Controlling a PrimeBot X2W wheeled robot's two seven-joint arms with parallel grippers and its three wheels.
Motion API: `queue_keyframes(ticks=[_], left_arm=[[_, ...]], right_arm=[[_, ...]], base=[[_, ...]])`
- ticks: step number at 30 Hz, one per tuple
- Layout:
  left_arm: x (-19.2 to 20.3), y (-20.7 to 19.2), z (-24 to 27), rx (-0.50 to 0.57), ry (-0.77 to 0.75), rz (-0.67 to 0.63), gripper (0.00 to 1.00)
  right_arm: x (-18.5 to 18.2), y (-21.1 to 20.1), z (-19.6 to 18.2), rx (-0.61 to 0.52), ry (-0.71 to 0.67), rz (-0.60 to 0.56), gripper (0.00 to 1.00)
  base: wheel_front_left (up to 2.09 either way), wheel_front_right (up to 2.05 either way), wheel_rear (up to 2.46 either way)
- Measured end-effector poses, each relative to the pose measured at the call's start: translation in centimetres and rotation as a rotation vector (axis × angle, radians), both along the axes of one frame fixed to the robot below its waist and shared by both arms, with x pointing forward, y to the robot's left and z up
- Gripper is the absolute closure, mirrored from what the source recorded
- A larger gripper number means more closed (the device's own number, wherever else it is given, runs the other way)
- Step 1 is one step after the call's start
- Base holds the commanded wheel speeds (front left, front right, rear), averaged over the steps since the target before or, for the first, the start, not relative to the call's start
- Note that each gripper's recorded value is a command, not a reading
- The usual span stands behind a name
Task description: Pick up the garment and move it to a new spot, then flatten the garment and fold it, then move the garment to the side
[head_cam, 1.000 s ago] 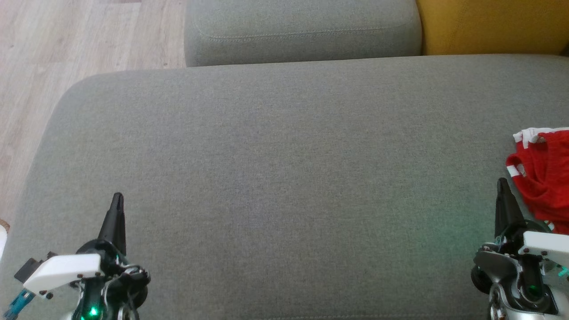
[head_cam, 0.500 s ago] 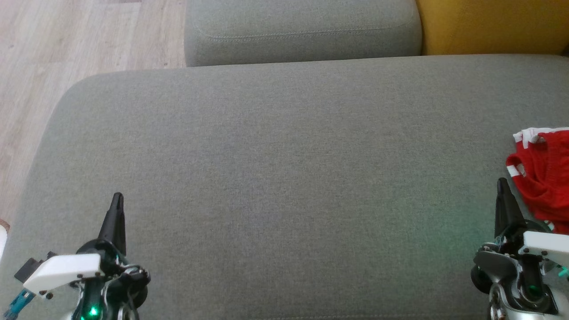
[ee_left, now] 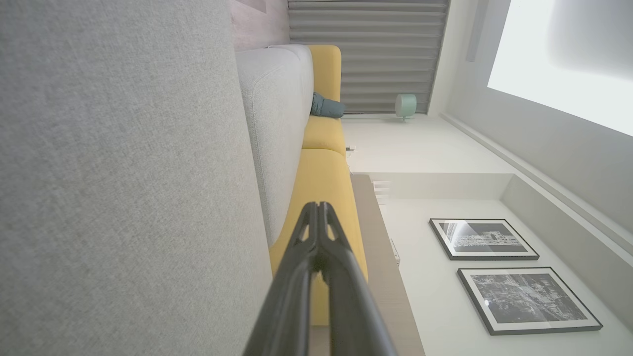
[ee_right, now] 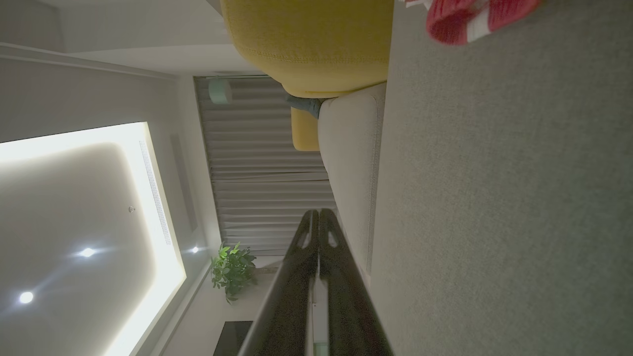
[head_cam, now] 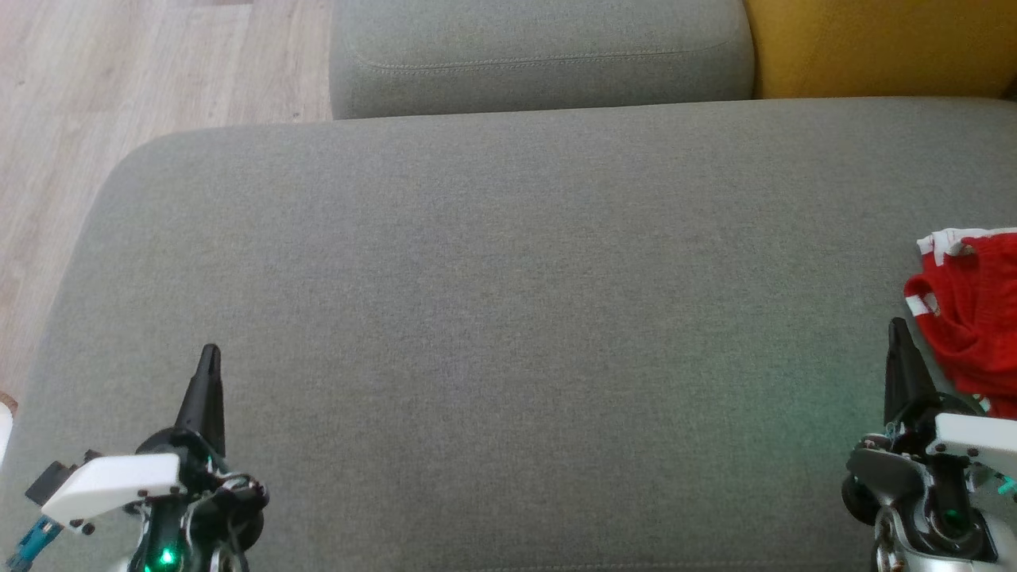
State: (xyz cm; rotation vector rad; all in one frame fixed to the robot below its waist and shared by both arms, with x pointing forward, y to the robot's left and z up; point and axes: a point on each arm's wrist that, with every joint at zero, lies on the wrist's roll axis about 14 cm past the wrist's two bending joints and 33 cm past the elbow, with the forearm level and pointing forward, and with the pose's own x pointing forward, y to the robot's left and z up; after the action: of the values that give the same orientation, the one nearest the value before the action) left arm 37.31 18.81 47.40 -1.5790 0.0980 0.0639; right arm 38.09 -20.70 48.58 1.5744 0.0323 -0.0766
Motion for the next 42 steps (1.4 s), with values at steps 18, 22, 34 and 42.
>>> queue_keyframes(ticks=[18, 22, 34, 42], left_arm=[[0.00, 0.01, 0.00, 0.000, 0.000, 0.000, 1.00], [0.00, 0.01, 0.00, 0.000, 0.000, 0.000, 1.00], [0.00, 0.00, 0.00, 0.000, 0.000, 0.000, 1.00], [0.00, 0.01, 0.01, 0.000, 0.000, 0.000, 1.00]], right_arm=[[0.00, 0.01, 0.00, 0.000, 0.000, 0.000, 1.00], [0.00, 0.01, 0.00, 0.000, 0.000, 0.000, 1.00], [0.00, 0.01, 0.00, 0.000, 0.000, 0.000, 1.00], [0.00, 0.01, 0.00, 0.000, 0.000, 0.000, 1.00]], base=[[0.00, 0.00, 0.00], [0.00, 0.00, 0.00], [0.00, 0.00, 0.00], [0.00, 0.00, 0.00]])
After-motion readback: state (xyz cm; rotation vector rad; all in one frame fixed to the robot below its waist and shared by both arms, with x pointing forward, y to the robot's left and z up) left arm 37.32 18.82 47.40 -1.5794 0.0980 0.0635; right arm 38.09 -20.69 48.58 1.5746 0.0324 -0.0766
